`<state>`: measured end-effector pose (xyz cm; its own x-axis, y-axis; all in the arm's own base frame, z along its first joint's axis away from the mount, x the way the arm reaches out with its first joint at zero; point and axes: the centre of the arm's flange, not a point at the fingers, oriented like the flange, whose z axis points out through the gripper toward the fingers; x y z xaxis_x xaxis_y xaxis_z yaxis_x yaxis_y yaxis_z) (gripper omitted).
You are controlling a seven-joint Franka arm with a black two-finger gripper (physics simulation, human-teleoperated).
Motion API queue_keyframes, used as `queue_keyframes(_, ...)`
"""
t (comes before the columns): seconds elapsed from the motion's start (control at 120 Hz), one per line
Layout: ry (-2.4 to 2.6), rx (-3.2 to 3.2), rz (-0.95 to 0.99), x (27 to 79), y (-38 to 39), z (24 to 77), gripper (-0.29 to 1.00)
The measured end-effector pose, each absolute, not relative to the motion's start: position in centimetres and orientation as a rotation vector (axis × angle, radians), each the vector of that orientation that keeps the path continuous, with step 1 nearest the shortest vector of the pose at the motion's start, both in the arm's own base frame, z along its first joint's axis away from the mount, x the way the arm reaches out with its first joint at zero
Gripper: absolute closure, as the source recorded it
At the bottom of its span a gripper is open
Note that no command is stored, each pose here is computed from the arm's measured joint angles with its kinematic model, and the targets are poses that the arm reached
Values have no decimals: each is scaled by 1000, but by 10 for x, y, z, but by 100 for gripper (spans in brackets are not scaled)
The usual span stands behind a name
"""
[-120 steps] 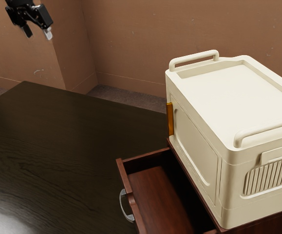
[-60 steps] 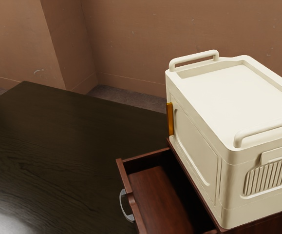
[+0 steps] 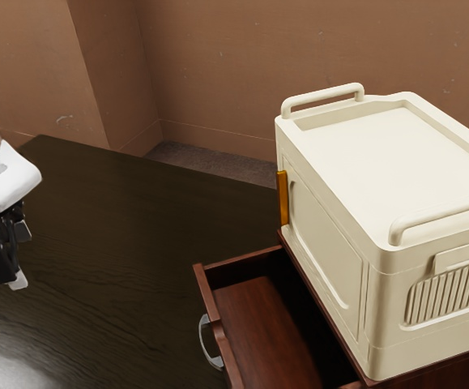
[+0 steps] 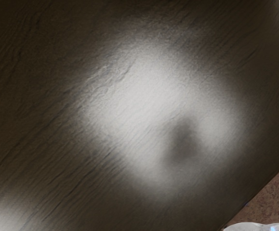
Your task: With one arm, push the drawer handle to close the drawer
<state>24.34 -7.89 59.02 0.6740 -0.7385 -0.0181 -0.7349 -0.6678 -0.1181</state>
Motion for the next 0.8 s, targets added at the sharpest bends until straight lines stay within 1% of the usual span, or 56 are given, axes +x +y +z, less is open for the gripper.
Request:
queue_keyframes(0.133,1314,-2751,-14,246,-93,551,7)
queue_keyframes(0.25,1388,-2740,-15,248,-106,525,18)
queue_keyframes(0.35,1437,-2734,-27,252,-118,511,30)
queue_keyframes(0.5,1495,-2726,-28,260,-138,494,54)
queue_keyframes(0.575,1514,-2719,-38,261,-146,491,63)
queue_keyframes(0.675,1523,-2727,-16,266,-155,480,70)
queue_keyframes(0.8,1534,-2728,22,270,-171,464,74)
